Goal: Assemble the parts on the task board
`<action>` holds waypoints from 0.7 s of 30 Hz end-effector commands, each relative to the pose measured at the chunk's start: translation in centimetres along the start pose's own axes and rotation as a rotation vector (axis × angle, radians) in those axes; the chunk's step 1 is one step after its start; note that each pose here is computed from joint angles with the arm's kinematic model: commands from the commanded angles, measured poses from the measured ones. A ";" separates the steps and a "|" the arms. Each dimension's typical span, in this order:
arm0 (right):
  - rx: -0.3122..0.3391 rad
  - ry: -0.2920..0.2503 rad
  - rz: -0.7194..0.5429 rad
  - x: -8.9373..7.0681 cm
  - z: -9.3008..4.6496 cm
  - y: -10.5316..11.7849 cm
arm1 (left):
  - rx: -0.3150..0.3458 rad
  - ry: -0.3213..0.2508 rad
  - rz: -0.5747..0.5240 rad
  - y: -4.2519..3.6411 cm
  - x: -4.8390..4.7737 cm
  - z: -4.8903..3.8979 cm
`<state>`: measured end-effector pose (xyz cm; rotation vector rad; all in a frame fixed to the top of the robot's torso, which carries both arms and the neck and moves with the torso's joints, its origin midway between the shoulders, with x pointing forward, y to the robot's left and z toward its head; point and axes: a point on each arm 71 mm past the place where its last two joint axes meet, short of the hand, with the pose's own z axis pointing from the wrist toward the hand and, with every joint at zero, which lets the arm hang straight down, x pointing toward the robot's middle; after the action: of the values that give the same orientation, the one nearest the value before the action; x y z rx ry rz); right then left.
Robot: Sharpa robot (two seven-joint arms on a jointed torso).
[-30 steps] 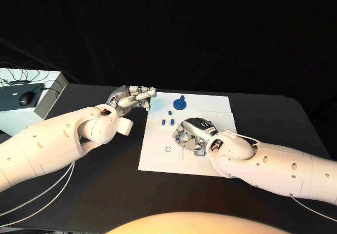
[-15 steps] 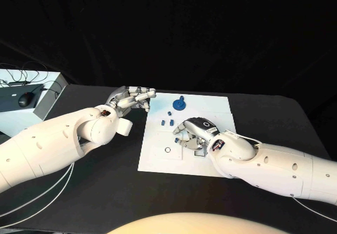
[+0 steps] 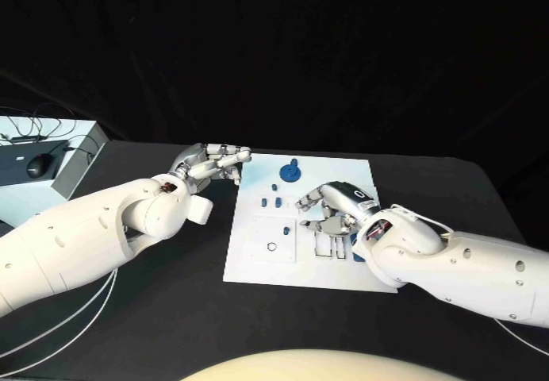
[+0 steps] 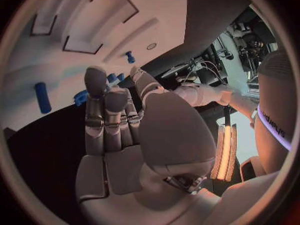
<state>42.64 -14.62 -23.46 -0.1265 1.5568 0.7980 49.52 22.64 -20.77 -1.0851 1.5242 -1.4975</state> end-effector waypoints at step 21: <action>0.189 0.137 -0.183 -6.6 0.1 -6.0 | -0.001 0.019 -0.012 0.19 0.25 -0.08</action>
<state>47.00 -21.56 -19.40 -0.0846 1.6610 0.5799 49.42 22.69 -20.97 -1.0889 1.5285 -1.4962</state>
